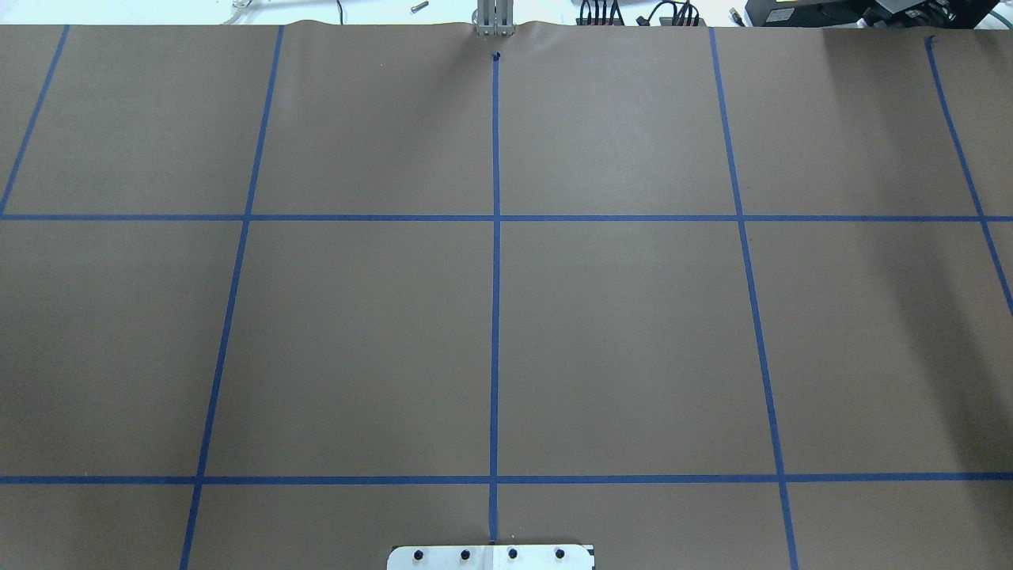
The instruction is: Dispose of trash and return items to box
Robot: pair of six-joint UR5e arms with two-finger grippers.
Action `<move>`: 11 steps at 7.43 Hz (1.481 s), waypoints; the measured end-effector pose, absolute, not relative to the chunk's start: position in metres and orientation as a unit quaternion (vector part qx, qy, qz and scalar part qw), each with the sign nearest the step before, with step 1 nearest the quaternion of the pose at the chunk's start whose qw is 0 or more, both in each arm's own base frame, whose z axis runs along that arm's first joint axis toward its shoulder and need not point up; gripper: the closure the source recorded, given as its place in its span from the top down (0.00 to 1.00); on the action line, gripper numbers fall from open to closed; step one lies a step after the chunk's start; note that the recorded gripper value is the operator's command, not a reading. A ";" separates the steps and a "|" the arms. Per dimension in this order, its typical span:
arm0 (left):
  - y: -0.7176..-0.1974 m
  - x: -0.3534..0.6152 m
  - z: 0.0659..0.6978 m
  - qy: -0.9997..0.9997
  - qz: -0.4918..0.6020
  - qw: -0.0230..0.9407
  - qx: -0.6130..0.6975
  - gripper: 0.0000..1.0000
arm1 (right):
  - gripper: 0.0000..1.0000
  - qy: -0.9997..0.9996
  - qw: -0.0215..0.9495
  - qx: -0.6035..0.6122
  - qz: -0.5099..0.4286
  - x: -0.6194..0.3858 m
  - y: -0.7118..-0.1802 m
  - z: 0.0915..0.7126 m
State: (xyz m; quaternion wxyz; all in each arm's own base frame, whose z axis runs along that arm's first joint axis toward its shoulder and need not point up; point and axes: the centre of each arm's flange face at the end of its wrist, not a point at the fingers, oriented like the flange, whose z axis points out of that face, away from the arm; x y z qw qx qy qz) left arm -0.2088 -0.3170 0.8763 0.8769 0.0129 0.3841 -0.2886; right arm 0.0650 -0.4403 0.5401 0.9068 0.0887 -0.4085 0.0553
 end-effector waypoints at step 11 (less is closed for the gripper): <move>-0.463 -0.113 0.609 0.395 -0.055 0.910 0.115 0.99 | 1.00 -0.402 0.911 0.016 0.087 0.065 -0.414 0.616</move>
